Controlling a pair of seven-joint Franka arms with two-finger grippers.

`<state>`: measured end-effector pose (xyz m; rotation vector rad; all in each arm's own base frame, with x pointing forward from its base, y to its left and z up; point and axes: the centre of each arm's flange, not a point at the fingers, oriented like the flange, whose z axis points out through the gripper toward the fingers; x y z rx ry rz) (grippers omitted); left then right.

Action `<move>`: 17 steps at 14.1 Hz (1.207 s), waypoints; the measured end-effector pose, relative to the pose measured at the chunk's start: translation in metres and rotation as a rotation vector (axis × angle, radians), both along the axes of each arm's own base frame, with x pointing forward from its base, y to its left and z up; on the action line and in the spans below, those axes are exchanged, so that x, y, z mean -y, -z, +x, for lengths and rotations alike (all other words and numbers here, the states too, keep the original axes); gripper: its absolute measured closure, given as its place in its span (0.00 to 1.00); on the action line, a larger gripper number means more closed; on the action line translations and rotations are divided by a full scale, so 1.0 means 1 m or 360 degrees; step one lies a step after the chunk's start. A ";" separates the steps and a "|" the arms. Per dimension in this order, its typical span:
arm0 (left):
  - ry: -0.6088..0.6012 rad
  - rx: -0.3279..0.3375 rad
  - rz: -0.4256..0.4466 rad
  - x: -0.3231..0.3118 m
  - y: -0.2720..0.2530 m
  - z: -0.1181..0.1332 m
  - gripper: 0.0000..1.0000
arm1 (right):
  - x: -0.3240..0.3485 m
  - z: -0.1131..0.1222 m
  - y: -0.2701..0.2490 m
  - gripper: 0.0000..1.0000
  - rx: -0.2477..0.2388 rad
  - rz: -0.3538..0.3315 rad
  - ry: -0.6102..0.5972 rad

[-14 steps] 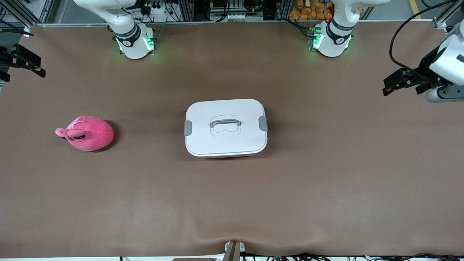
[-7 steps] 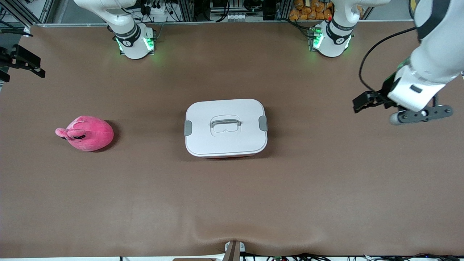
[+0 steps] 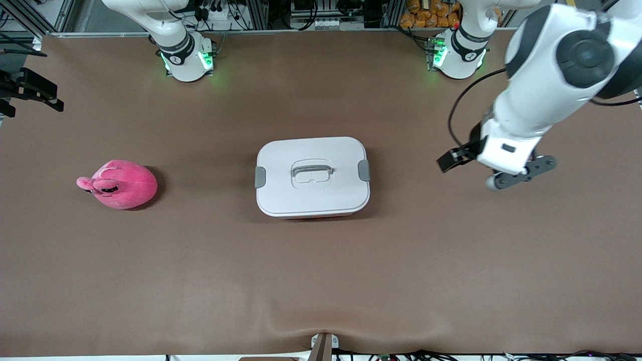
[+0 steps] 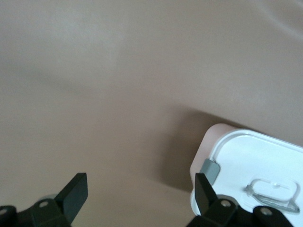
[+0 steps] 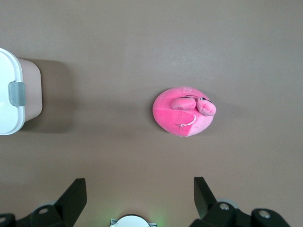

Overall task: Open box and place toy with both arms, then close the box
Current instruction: 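Lower the left gripper onto the lid handle and close it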

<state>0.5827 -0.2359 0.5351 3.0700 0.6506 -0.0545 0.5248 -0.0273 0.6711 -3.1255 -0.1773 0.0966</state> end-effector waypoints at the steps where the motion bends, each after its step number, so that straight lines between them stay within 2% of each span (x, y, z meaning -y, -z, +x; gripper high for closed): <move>1: -0.0056 0.0000 -0.0004 0.019 0.010 -0.002 0.00 | 0.001 0.000 0.001 0.00 -0.0001 0.0000 0.0004; 5: -0.0343 0.0061 -0.0069 0.084 0.039 -0.005 0.00 | 0.003 0.000 0.001 0.00 -0.0002 0.0000 0.0008; 10: -0.0633 0.0042 -0.0109 0.152 0.068 -0.017 0.00 | 0.006 0.001 0.002 0.00 -0.0005 0.0000 0.0018; 17: -0.1011 0.0001 -0.0153 0.240 0.114 -0.058 0.00 | 0.007 0.003 0.005 0.00 -0.0014 0.0000 0.0020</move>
